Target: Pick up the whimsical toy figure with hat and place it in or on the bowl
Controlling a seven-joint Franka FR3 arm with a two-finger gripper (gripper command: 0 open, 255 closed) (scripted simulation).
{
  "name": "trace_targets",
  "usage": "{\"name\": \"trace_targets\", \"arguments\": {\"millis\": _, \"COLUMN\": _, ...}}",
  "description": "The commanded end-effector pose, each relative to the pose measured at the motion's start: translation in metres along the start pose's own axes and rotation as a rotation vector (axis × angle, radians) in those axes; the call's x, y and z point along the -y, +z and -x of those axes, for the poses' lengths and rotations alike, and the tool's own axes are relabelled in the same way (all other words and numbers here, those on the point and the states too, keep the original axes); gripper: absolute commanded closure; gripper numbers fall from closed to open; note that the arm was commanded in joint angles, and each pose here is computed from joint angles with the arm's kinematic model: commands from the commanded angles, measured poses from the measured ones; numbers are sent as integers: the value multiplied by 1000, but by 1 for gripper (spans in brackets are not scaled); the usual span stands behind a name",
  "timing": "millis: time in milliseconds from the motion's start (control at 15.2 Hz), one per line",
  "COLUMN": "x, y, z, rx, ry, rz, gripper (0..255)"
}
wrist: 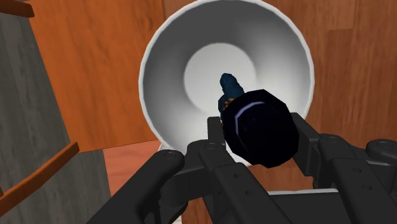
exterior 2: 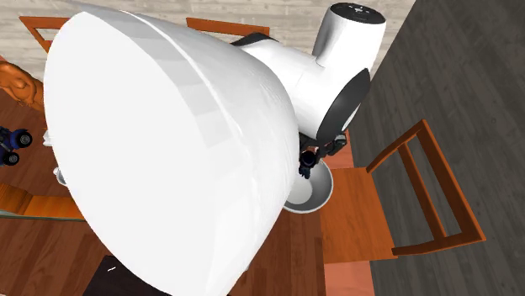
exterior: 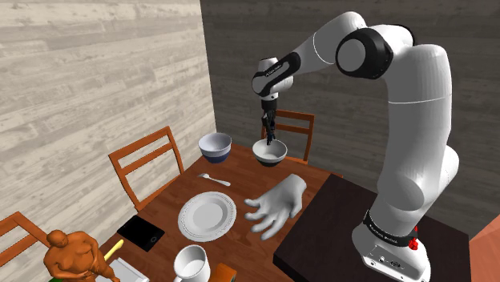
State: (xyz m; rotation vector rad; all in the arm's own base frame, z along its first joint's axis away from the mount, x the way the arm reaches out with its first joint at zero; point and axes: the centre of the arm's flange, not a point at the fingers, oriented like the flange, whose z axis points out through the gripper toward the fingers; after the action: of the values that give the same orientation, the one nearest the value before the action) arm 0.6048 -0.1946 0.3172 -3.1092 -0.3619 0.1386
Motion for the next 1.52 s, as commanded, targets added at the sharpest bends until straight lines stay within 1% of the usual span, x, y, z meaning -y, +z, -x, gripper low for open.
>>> {"name": "trace_targets", "arguments": {"millis": 0, "x": -1, "y": 10, "z": -2, "rx": -1, "ry": 0, "rz": 0, "gripper": 255}}
{"name": "trace_targets", "arguments": {"millis": 66, "x": -1, "y": 17, "z": -3, "rx": -1, "ry": 0, "rz": 0, "gripper": 255}}
{"name": "trace_targets", "arguments": {"millis": 594, "x": -1, "y": 17, "z": -3, "rx": -1, "ry": 0, "rz": 0, "gripper": 255}}
{"name": "trace_targets", "arguments": {"millis": 660, "x": -1, "y": 17, "z": -3, "rx": -1, "ry": 0, "rz": 0, "gripper": 0}}
{"name": "trace_targets", "arguments": {"millis": 990, "x": -1, "y": 17, "z": -3, "rx": -1, "ry": 0, "rz": 0, "gripper": 0}}
{"name": "trace_targets", "arguments": {"millis": 1254, "x": -1, "y": -33, "z": -3, "rx": -1, "ry": 0, "rz": 0, "gripper": 0}}
{"name": "trace_targets", "arguments": {"millis": 1452, "x": -1, "y": -33, "z": -3, "rx": -1, "ry": 0, "rz": 0, "gripper": 0}}
